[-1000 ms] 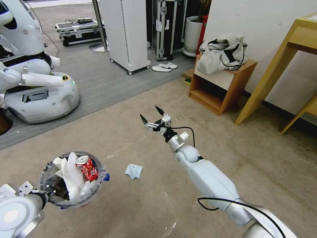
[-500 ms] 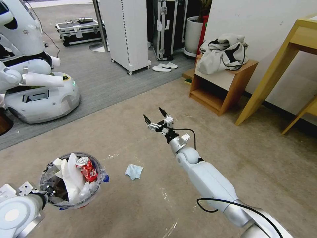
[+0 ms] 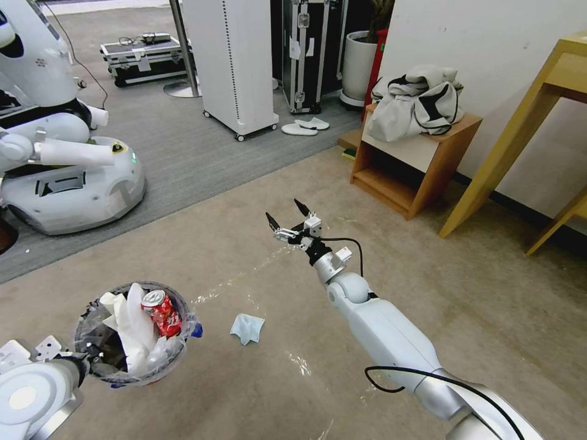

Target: Pick up the trash bin and place the garbage on the floor into it.

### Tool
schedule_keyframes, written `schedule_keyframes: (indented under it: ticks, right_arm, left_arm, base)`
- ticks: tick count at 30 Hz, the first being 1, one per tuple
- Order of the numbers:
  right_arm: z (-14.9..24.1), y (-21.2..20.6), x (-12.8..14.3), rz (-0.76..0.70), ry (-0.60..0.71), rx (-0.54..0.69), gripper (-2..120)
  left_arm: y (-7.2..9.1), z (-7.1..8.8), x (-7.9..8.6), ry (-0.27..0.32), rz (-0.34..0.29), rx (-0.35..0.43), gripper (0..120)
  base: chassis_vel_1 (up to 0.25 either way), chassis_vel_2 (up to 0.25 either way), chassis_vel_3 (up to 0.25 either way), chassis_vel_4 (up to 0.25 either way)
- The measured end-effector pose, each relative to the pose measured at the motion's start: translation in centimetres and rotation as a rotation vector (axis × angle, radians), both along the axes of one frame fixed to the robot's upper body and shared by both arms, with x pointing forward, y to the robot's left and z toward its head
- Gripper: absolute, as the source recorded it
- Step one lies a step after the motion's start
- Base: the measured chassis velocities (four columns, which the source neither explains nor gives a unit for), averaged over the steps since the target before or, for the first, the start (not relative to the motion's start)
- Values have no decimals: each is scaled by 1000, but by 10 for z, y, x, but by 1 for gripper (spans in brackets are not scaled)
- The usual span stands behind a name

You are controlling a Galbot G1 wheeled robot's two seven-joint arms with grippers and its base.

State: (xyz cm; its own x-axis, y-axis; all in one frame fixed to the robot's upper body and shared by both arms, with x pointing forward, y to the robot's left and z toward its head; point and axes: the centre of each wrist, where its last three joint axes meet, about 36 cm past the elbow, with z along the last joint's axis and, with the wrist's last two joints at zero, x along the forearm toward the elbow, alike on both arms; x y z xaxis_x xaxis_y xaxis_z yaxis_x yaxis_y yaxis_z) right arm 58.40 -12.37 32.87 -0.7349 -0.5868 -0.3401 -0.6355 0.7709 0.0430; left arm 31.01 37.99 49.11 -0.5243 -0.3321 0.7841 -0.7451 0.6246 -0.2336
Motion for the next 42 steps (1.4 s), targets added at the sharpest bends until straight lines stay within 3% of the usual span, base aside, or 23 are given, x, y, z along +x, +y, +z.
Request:
schedule_keyframes:
  ticks: [36, 42]
  right_arm:
    - [-2, 8, 0, 39, -4, -22, 100]
    - [-12, 1, -3, 109, -42, -68, 100]
  left_arm:
    - [0, 0, -1, -3, 1, -1, 0]
    - [-2, 0, -2, -2, -4, -2, 0]
  base:
    - [-103, 104, 107, -110]
    - [-98, 91, 114, -96]
